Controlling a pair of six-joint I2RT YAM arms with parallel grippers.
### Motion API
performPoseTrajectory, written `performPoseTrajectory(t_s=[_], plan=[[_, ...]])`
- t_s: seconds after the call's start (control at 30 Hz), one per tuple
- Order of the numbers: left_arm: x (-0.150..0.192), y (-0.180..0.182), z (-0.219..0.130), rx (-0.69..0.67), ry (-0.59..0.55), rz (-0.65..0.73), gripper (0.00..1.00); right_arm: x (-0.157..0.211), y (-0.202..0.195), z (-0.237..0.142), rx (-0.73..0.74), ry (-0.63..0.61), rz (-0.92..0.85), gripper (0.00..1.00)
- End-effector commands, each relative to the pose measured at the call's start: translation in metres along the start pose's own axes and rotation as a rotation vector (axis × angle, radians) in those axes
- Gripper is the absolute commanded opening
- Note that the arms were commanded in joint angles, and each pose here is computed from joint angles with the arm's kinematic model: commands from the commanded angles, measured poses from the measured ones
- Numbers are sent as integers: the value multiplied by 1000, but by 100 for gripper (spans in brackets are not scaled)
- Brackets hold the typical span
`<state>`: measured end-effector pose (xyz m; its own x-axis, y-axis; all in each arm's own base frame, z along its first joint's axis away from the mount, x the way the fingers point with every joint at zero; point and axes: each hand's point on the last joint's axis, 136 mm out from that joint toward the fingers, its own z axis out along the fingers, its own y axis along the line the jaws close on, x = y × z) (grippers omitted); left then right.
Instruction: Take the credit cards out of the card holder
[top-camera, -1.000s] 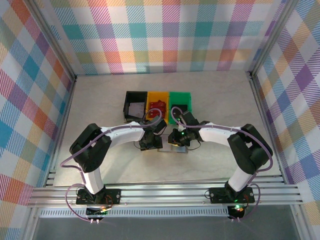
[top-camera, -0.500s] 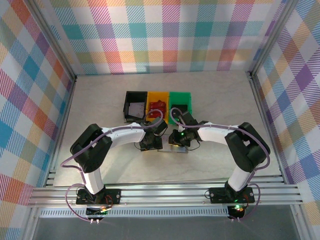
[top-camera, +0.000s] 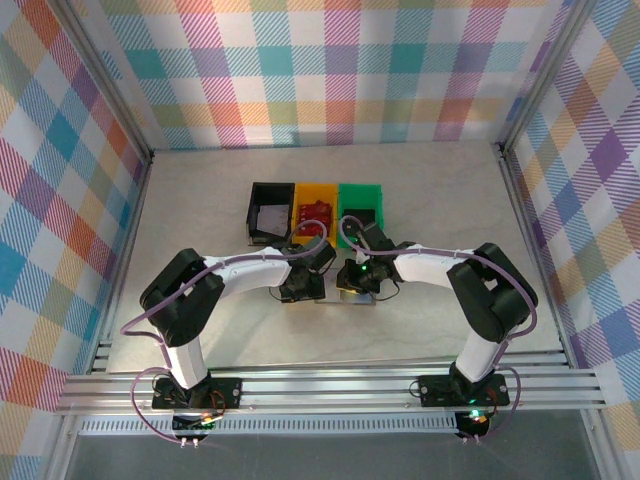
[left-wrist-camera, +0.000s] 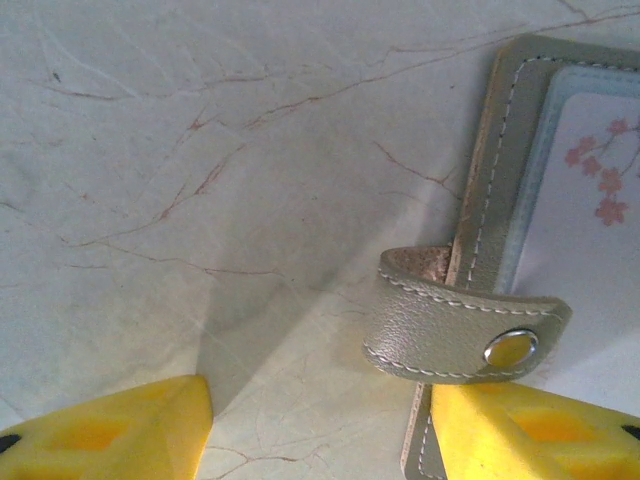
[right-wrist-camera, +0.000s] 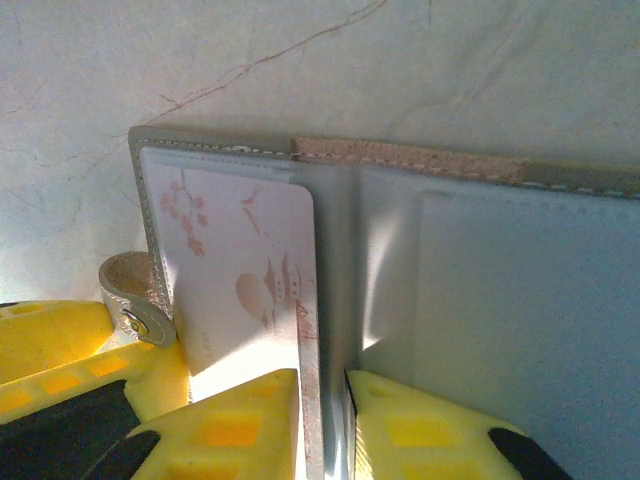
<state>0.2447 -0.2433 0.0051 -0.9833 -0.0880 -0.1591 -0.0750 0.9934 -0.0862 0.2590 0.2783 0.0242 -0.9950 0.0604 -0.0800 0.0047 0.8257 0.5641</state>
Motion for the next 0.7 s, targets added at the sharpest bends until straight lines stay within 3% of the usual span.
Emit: performPoseTrajectory(t_s=[0.0,0.67], plan=[[58,15,61,-39,195,14,61,-5,10,-1,-20,-7,-31,19],[64,10,66,-2,206,8,61,-10,20,-13,-55,-59,-50,19]])
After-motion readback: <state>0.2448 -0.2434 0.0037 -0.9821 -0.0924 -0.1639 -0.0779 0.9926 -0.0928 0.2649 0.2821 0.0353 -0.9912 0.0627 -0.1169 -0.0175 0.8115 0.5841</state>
